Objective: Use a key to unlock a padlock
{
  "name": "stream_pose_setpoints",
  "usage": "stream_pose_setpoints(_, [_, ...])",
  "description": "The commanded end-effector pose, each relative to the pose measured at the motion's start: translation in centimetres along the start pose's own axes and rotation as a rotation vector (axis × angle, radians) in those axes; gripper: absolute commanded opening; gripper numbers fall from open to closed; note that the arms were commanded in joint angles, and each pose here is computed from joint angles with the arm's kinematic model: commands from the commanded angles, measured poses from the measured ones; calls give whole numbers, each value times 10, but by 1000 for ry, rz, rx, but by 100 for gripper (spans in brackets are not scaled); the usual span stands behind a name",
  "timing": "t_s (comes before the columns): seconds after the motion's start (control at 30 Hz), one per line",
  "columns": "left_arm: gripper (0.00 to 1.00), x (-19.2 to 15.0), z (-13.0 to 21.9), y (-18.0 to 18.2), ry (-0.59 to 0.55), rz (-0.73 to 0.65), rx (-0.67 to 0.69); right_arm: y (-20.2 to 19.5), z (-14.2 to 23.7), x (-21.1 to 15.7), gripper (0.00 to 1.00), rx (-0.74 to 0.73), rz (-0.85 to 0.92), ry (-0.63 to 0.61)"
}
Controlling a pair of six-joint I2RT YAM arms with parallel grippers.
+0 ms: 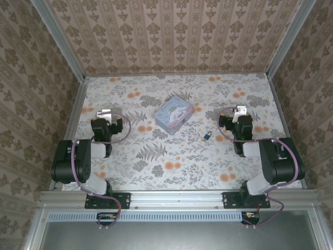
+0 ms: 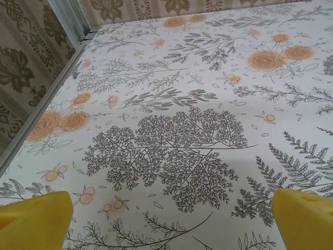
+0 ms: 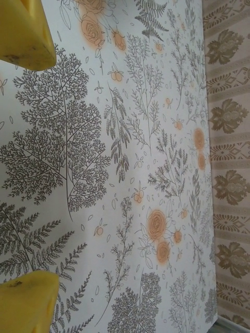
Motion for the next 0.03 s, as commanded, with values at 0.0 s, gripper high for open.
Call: stream_pose_setpoints(0.0, [100,11,-1,-4,-28,23,-20,1,-1,2,100,16,14,-4])
Point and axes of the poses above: each hand's point on the last joint's axis, 136 mm out from that joint toward the fingers, its own z axis back along the fingers, its own y axis along the line the jaws close on, x = y × z, the point moved 1 cm from there along z, back along the fingers, and after that the axes turned 15 degrees about z, right-handed, at the moved point
